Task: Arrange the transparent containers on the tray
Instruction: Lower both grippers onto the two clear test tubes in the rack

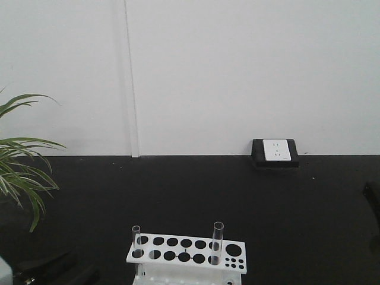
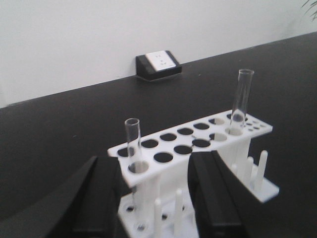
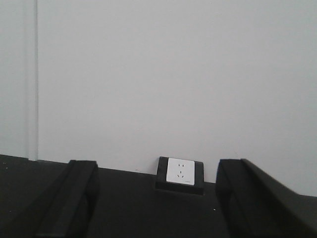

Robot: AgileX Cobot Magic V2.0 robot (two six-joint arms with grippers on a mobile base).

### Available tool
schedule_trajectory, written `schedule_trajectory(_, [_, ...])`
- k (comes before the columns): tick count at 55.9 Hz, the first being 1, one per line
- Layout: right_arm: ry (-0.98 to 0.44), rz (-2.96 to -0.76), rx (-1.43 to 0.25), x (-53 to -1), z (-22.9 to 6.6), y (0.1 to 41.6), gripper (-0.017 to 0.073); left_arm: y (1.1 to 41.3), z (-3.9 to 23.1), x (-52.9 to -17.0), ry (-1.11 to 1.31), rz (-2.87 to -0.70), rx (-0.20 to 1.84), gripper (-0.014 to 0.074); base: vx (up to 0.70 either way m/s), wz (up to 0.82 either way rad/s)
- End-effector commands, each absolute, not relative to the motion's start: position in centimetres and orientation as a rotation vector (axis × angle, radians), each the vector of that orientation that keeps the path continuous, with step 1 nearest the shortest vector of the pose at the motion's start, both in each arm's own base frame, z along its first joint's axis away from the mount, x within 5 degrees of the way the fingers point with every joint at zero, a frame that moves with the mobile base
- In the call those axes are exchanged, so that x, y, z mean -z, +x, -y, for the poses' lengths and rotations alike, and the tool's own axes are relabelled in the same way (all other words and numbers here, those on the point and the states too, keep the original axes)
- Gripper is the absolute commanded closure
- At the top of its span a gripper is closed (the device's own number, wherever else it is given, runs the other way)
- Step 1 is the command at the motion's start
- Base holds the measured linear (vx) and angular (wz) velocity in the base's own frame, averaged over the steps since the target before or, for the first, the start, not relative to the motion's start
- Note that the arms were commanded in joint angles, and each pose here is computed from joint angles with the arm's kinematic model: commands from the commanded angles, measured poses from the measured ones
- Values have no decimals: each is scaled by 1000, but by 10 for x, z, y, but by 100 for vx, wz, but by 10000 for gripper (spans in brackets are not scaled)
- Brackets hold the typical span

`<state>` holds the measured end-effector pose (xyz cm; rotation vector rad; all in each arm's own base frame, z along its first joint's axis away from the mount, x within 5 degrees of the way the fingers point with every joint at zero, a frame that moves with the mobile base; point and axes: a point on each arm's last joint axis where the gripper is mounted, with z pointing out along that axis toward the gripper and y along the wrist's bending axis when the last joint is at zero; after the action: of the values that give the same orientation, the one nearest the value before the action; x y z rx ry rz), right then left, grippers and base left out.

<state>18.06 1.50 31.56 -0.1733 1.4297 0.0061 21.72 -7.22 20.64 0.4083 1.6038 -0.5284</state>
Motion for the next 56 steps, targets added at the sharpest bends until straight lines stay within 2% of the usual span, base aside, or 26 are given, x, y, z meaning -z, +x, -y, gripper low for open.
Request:
schedule_trajectory(1, [-184, -1291, -12, -336, -17, 178, 19, 239, 79, -222, 377, -1427, 616, 162, 0, 0])
schedule_trajectory(27, [-186, -1288, -10, -336, -17, 178, 19, 327, 105, -210, 466, -1399, 666, 162, 0, 0])
schedule_trajectory(39, [-187, -1289, -10, -336, -17, 178, 19, 346, 123, -201, 503, -1450, 658, 162, 0, 0])
schedule_trajectory(50, [-187, -1289, -10, -336, -17, 178, 19, 351, 124, -186, 496, -1496, 656, 168, 0, 0])
schedule_trajectory(53, [-187, -1289, -10, -336, -17, 178, 19, 351, 124, -184, 496, -1501, 657, 185, 0, 0])
schedule_trajectory(54, [-186, -1292, -9, -336, -17, 178, 19, 351, 124, -185, 496, -1496, 659, 286, 0, 0])
schedule_trajectory(56, [-186, -1293, -9, -335, -17, 179, 19, 351, 124, -185, 495, -1492, 661, 332, 0, 0])
